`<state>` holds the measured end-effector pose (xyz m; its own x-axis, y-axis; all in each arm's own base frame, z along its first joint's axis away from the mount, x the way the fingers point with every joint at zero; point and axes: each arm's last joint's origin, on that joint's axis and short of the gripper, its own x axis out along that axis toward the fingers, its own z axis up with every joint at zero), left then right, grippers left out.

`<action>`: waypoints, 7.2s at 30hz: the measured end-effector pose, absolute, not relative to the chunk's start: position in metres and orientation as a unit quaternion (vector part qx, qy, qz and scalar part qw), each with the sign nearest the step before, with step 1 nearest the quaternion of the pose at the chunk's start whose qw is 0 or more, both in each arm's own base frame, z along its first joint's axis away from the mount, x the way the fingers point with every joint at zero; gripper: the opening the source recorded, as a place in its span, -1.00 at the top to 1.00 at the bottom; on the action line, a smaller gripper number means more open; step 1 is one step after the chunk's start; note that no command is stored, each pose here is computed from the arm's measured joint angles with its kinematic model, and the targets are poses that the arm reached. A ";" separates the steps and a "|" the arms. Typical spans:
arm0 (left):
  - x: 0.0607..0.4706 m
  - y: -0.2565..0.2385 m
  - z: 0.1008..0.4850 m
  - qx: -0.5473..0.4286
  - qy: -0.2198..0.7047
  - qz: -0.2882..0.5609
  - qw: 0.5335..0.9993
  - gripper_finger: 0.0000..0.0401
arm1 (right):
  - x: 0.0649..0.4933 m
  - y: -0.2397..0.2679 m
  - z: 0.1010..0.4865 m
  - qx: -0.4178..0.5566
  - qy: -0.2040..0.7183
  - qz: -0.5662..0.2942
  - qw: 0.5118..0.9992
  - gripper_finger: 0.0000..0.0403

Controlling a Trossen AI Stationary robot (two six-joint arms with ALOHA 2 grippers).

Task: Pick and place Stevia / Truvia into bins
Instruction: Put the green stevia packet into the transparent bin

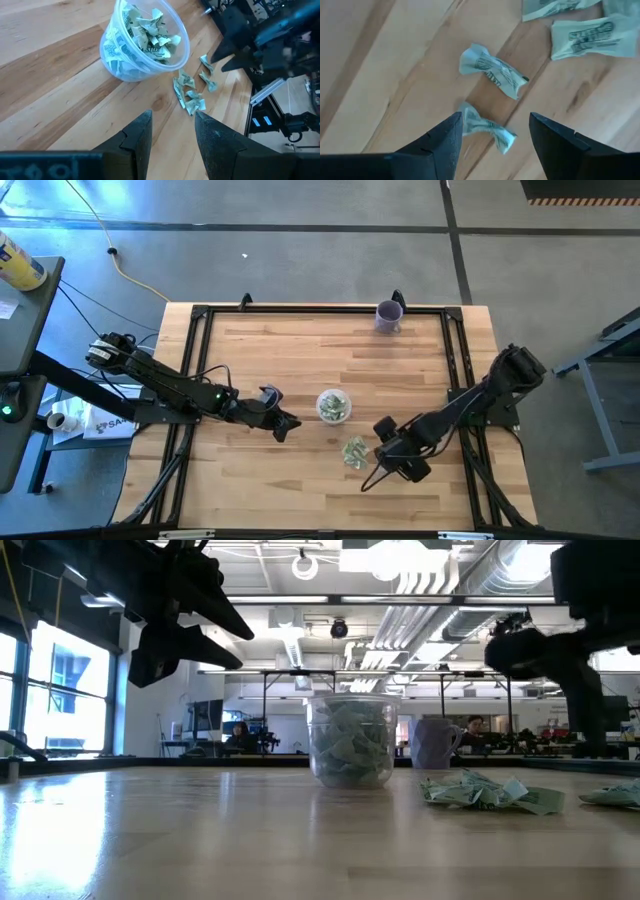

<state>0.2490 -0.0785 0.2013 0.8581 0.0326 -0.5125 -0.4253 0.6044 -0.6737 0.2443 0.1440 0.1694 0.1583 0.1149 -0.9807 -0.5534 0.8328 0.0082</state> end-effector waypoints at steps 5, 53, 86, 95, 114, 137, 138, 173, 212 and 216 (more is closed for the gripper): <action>0.249 -0.078 0.201 -0.424 0.230 0.133 0.866 0.09 | 0.248 0.144 0.153 -0.192 0.630 0.234 0.715 -0.05; 0.249 -0.078 0.201 -0.425 0.230 0.133 0.865 0.09 | 0.277 0.066 0.186 -0.169 0.610 0.118 0.765 0.98; 0.249 -0.078 0.201 -0.432 0.227 0.138 0.862 0.09 | 0.371 0.012 0.186 -0.054 0.509 0.050 0.857 0.97; 0.249 -0.078 0.201 -0.435 0.225 0.140 0.861 0.09 | 0.373 0.012 0.193 -0.049 0.501 0.064 0.862 0.77; 0.249 -0.078 0.202 -0.434 0.220 0.146 0.861 0.09 | 0.384 0.012 0.237 -0.095 0.490 0.088 0.862 -0.01; 0.249 -0.078 0.202 -0.435 0.219 0.146 0.861 0.09 | 0.301 0.053 0.240 -0.125 0.571 0.129 0.801 -0.06; 0.249 -0.078 0.202 -0.435 0.218 0.146 0.861 0.09 | 0.295 0.060 0.232 -0.125 0.581 0.136 0.793 -0.08; 0.256 -0.082 0.216 -0.485 0.176 0.076 0.853 0.09 | 0.268 0.098 0.182 -0.154 0.583 0.199 0.772 -0.10; 0.256 -0.080 0.214 -0.476 0.166 0.106 0.857 0.09 | 0.256 0.116 0.124 -0.135 0.518 0.298 0.791 0.03; 0.255 -0.080 0.214 -0.477 0.167 0.105 0.857 0.09 | 0.260 0.104 0.123 -0.085 0.540 0.257 0.797 0.13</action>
